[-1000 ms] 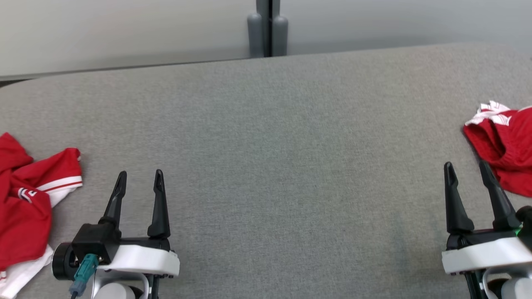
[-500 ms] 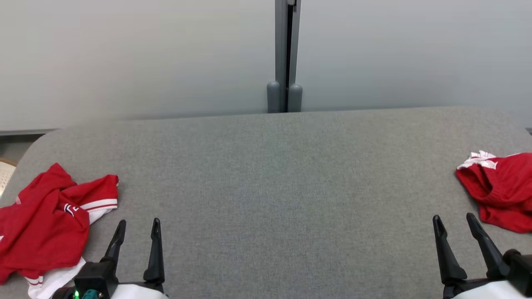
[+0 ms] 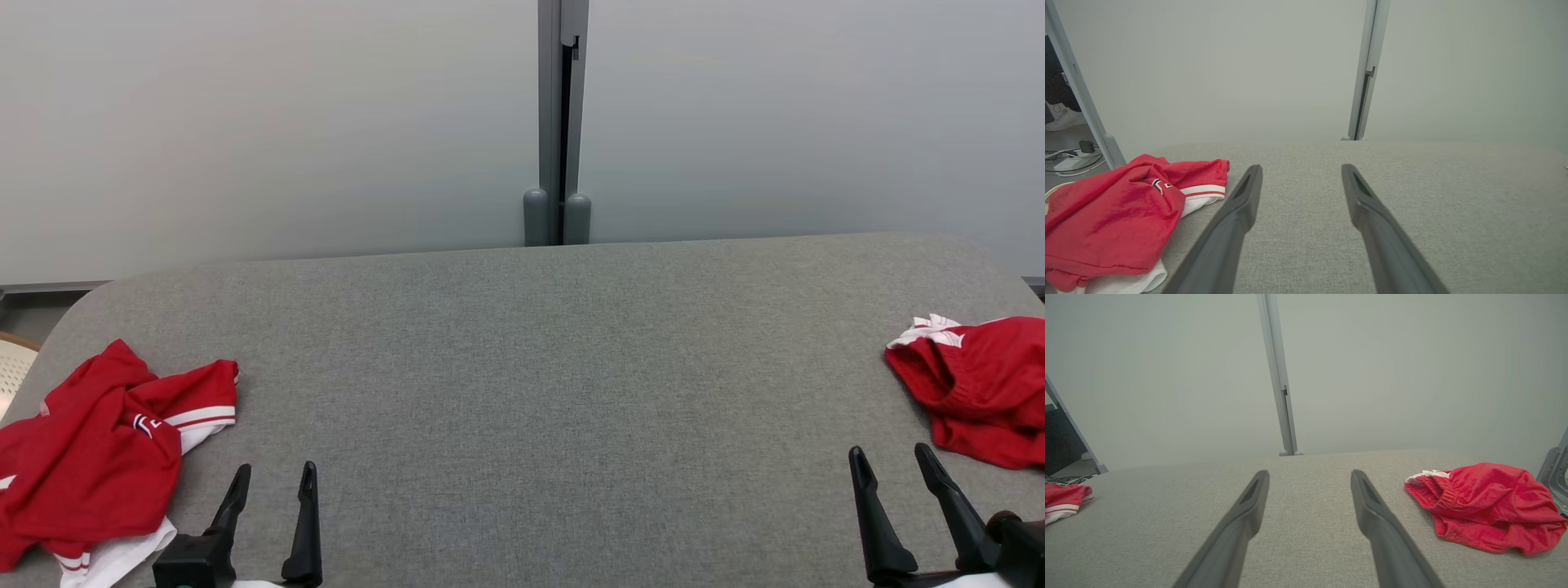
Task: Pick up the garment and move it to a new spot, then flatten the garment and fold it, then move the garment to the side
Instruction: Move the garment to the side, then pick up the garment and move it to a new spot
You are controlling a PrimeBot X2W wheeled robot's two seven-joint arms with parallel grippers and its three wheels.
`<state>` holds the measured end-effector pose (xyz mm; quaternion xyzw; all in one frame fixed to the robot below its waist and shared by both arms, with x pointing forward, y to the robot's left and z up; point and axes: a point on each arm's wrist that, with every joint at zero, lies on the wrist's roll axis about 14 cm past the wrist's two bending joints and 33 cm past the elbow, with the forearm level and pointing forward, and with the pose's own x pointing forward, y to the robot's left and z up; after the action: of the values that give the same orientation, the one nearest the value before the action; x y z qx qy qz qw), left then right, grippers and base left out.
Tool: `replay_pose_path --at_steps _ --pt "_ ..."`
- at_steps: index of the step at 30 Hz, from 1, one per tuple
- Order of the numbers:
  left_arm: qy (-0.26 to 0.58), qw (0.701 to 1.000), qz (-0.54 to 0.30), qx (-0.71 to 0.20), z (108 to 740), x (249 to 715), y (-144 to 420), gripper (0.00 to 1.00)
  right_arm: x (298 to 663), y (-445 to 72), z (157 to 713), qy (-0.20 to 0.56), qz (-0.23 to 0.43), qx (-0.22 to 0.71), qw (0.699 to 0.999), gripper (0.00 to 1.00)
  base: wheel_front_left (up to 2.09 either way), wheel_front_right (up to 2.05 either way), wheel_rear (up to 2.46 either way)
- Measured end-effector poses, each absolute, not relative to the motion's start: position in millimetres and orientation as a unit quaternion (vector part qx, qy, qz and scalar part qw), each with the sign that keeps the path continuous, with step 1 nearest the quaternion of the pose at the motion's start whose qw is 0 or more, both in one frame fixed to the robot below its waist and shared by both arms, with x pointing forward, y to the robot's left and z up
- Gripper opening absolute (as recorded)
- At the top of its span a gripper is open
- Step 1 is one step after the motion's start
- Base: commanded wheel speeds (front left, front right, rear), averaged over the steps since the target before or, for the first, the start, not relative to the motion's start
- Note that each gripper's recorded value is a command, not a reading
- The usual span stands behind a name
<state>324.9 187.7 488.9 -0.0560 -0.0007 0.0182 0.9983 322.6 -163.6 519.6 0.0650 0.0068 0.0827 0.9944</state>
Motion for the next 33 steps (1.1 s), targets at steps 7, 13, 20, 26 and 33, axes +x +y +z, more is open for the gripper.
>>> replay_pose_path --at_steps 7,13,20,26,33 --pt "0.005 0.998 0.016 -0.057 486 326 186 1.00 324 -166 520 0.007 0.080 0.063 0.995 1.00 0.00 0.00 0.00" --pt "0.007 0.998 0.016 -0.059 484 326 187 1.00 324 -167 521 0.005 0.078 0.063 0.995 1.00 0.00 0.00 0.00" --pt "0.002 0.998 0.024 -0.064 487 326 191 1.00 328 -166 526 -0.001 0.081 0.062 0.995 1.00 0.00 0.00 0.00" --pt "-0.013 0.996 0.061 -0.071 495 320 215 1.00 337 -142 527 0.002 0.119 0.057 0.991 1.00 0.00 0.00 0.00" --pt "-0.031 0.986 0.153 -0.064 501 286 274 1.00 352 -83 532 0.005 0.205 0.056 0.977 1.00 0.00 0.00 0.00"
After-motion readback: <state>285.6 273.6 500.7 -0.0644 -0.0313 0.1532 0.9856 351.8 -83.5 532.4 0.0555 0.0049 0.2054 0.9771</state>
